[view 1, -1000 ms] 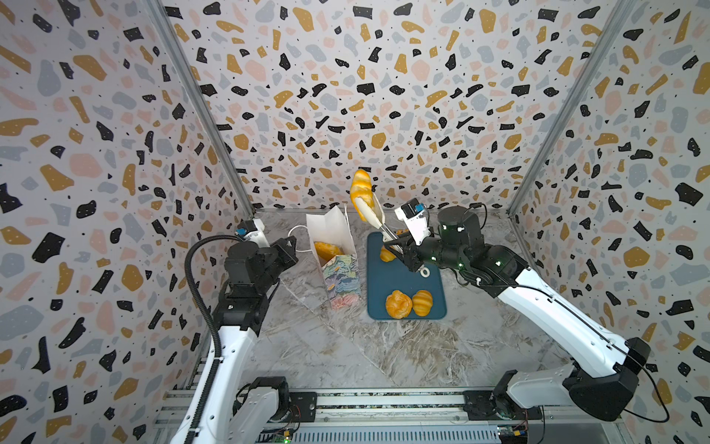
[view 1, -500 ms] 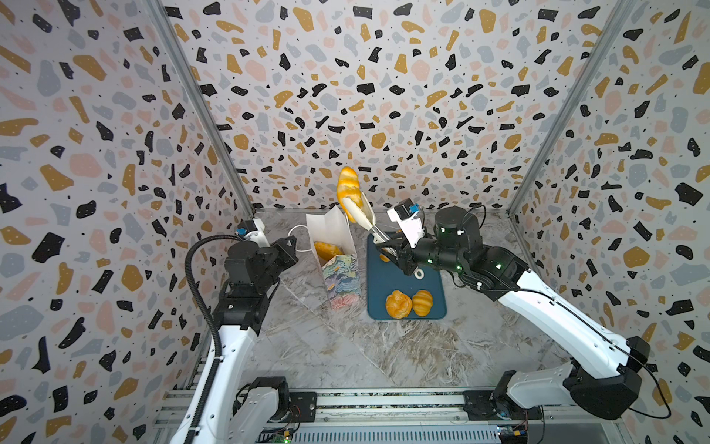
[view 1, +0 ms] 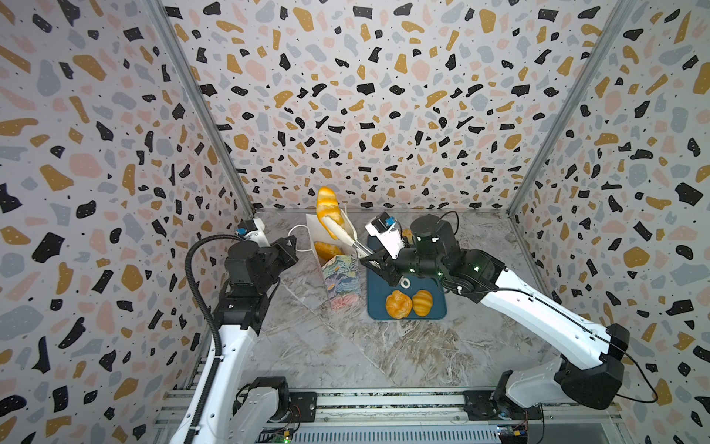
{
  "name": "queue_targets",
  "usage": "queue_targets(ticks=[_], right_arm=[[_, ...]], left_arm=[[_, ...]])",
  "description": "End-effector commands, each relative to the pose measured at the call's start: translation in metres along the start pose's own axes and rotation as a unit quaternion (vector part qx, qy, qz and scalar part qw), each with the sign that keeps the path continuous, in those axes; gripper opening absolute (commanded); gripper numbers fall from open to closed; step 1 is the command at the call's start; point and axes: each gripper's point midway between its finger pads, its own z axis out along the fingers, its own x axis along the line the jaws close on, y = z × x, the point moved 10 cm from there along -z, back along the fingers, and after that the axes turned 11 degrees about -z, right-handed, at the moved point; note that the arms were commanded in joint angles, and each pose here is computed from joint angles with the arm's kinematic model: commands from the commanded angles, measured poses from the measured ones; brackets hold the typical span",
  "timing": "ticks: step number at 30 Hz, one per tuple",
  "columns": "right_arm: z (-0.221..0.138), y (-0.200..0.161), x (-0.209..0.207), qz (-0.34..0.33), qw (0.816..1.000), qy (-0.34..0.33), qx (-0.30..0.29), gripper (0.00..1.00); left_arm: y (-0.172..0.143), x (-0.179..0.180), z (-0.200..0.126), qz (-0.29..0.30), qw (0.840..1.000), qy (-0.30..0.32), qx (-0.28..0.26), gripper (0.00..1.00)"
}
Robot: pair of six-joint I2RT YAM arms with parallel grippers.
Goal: Pack bread into a paper bag
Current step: Place the bread in the paper bag.
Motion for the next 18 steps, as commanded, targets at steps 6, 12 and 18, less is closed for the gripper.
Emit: queue_targets(ticks=[6, 12, 18], right_arm=[[0.002, 0.007, -0.001, -0.014, 1.000, -0.008, 0.006, 0.18], [0.012, -0.002, -0.004, -0.009, 0.999, -0.018, 0.032, 0.23], [0.018, -0.008, -0.007, -0.001, 0.998, -0.038, 0.051, 0.34]], left_arm=[[0.005, -0.005, 0.001, 0.000, 1.000, -0.019, -0.015, 0.00], [0.005, -0.005, 0.002, -0.002, 1.000, -0.018, -0.014, 0.00], [0.006, -0.007, 0.000, 0.000, 1.000, -0.019, -0.015, 0.00]])
